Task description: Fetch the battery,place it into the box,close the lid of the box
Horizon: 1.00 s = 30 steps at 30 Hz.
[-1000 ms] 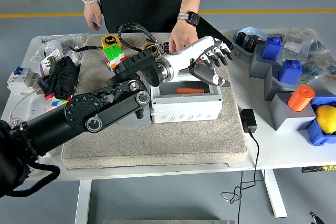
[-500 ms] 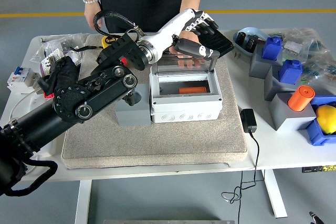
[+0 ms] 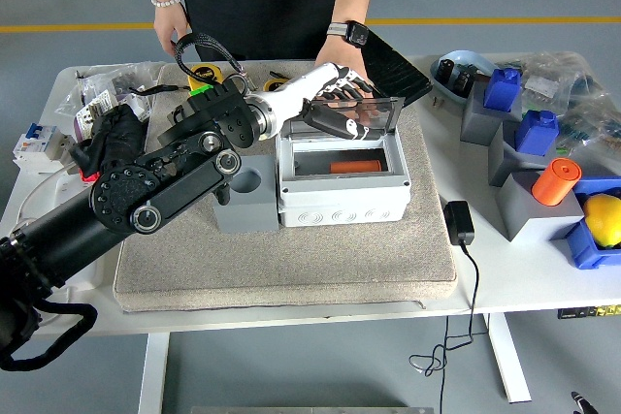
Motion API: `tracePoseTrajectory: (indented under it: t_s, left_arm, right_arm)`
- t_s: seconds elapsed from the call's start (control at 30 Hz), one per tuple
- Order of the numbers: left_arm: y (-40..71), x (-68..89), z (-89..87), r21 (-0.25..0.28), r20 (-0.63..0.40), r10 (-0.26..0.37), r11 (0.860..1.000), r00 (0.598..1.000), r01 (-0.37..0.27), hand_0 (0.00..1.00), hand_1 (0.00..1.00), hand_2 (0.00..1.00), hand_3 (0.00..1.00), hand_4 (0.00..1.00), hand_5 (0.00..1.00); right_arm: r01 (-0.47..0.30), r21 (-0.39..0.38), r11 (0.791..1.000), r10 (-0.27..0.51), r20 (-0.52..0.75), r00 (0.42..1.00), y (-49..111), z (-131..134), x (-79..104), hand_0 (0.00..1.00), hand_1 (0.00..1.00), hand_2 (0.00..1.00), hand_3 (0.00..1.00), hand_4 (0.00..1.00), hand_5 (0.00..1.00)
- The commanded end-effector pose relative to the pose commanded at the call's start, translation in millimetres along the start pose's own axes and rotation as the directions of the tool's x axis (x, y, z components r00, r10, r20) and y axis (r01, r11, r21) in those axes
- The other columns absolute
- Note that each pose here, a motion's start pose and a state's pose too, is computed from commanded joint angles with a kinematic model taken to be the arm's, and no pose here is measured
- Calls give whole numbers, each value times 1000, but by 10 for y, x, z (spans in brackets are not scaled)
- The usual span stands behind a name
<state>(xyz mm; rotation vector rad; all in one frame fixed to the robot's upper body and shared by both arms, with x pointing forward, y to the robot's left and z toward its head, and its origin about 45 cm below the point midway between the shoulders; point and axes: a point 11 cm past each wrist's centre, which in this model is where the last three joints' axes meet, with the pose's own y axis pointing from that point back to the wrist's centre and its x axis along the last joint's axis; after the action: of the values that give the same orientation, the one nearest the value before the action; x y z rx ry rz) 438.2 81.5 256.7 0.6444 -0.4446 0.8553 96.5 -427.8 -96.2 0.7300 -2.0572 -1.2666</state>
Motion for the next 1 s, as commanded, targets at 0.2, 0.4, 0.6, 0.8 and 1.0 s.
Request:
tracePoseTrajectory:
  t_s: [0.2, 0.4, 0.6, 0.8, 1.0]
  left_arm:
    - [66, -79, 51, -10, 3, -33, 999, 999, 33, 753, 773, 734, 755, 998, 364]
    - [92, -197, 65, -18, 0, -64, 998, 998, 64, 747, 770, 732, 751, 998, 371]
    - [112, -361, 26, -14, -7, -102, 995, 995, 102, 744, 770, 729, 749, 998, 373]
    - [121, -457, -12, -7, -7, -125, 992, 992, 124, 739, 762, 727, 743, 998, 376]
    - [139, -466, -11, -14, -17, -128, 992, 992, 128, 735, 759, 724, 738, 998, 377]
  right_arm:
    - [-1, -1, 1000, 1, 2, 1000, 0, 8, 0, 669, 635, 631, 534, 875, 426]
    - [-1, 0, 1000, 1, 0, 1000, 0, 12, 2, 669, 635, 631, 534, 875, 426]
    - [-1, 0, 1000, 1, 3, 1000, -1, 21, 5, 670, 635, 631, 534, 875, 426]
    - [0, 1, 1000, 0, 3, 1000, 0, 17, 3, 670, 635, 632, 534, 876, 427]
    - [0, 2, 1000, 0, 2, 1000, 0, 17, 2, 670, 635, 632, 534, 876, 427]
